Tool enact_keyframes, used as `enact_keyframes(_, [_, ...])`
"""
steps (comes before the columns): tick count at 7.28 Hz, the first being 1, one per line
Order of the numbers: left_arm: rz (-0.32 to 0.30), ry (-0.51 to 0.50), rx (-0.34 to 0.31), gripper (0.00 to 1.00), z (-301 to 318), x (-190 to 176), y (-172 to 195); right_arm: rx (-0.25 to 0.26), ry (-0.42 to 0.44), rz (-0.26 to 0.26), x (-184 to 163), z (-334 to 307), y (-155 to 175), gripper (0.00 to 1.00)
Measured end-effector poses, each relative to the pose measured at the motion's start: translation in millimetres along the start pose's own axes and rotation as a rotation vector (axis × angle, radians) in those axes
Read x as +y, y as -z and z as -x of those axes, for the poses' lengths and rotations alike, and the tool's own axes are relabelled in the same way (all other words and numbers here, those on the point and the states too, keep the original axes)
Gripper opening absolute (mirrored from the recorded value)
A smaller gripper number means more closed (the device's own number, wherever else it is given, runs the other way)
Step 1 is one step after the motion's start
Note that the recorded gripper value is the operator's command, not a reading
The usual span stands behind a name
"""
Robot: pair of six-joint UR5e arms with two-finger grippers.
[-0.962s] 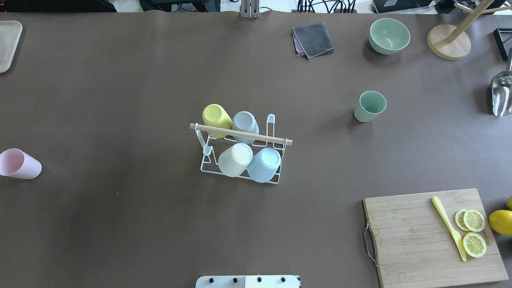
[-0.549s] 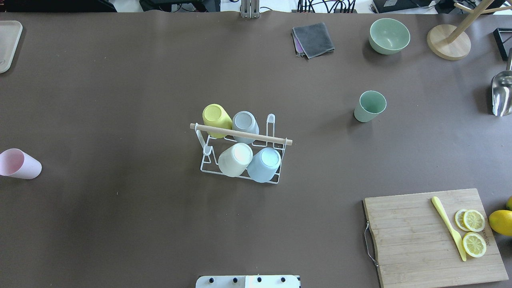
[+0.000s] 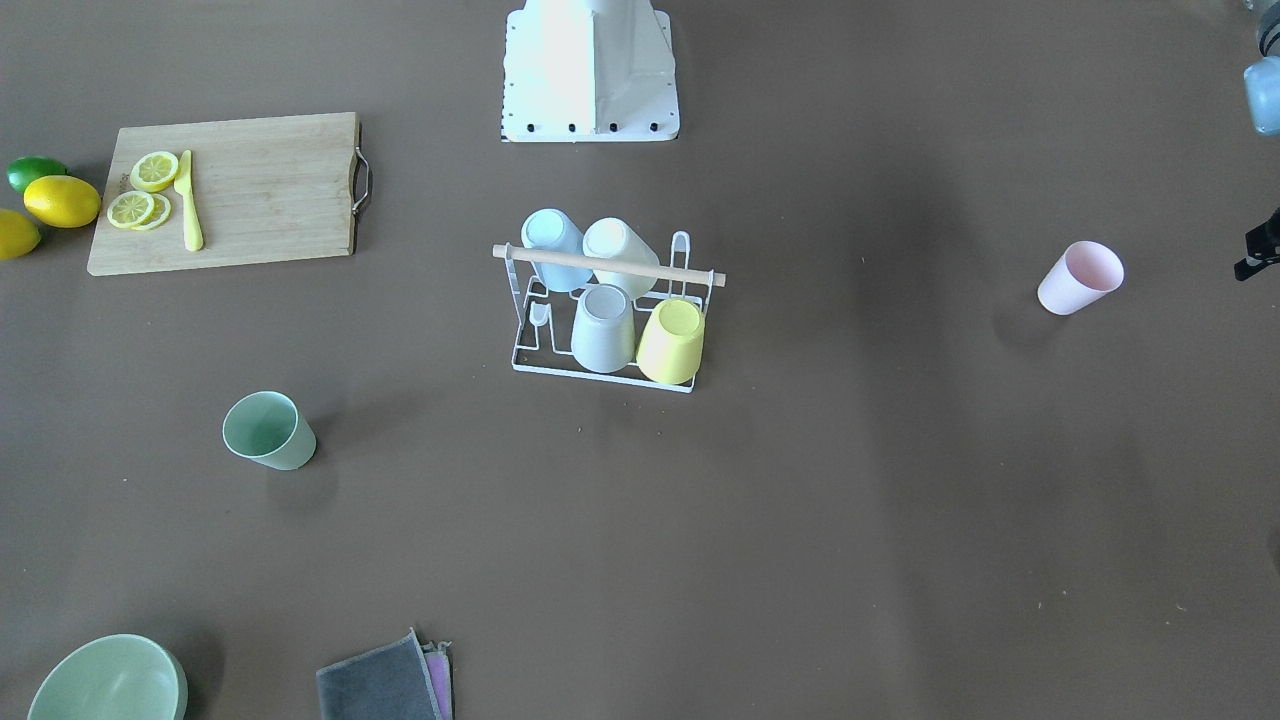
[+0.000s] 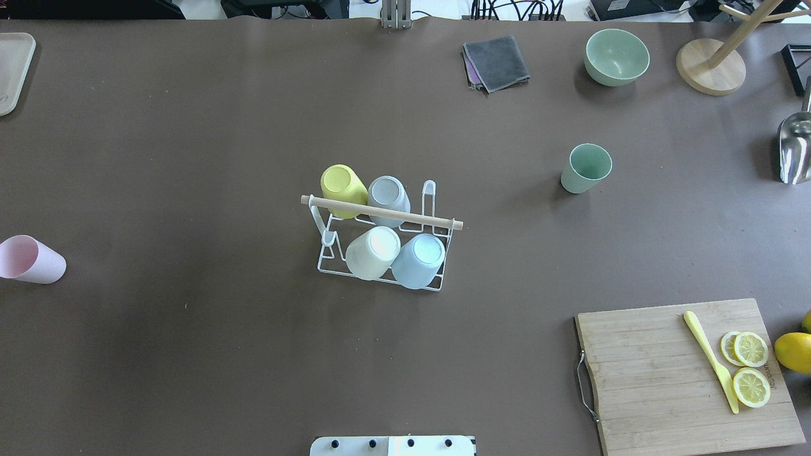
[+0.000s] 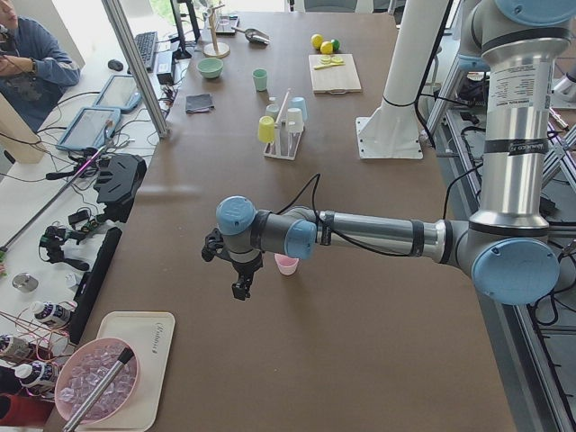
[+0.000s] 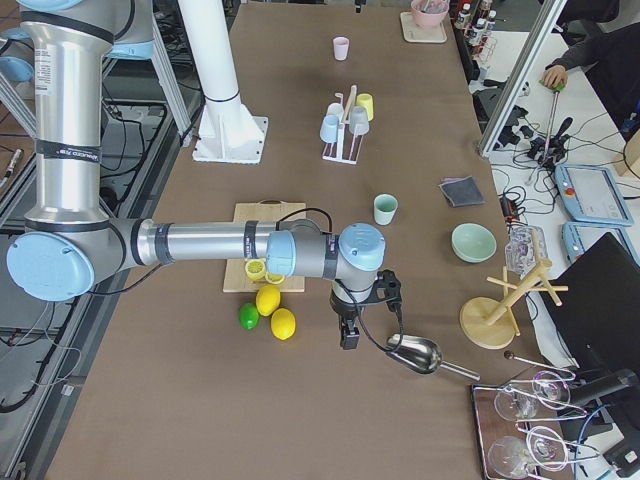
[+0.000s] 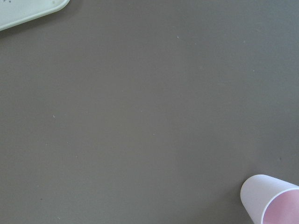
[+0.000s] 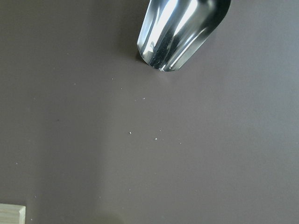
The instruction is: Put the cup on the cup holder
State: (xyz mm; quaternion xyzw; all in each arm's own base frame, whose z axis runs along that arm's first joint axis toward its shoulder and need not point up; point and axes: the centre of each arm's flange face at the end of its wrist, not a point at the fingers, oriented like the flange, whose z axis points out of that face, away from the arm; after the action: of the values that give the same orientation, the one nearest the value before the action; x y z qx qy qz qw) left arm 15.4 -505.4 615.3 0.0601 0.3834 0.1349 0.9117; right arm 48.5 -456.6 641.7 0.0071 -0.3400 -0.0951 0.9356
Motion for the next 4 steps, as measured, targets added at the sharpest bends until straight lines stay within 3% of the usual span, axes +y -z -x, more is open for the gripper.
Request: enact_keyframes(4, [-0.022, -0.012, -0.002, 0.99, -3.5, -53.0, 7.4, 0.001, 0.003, -0.005, -2.9, 1.6, 2.5, 1.00])
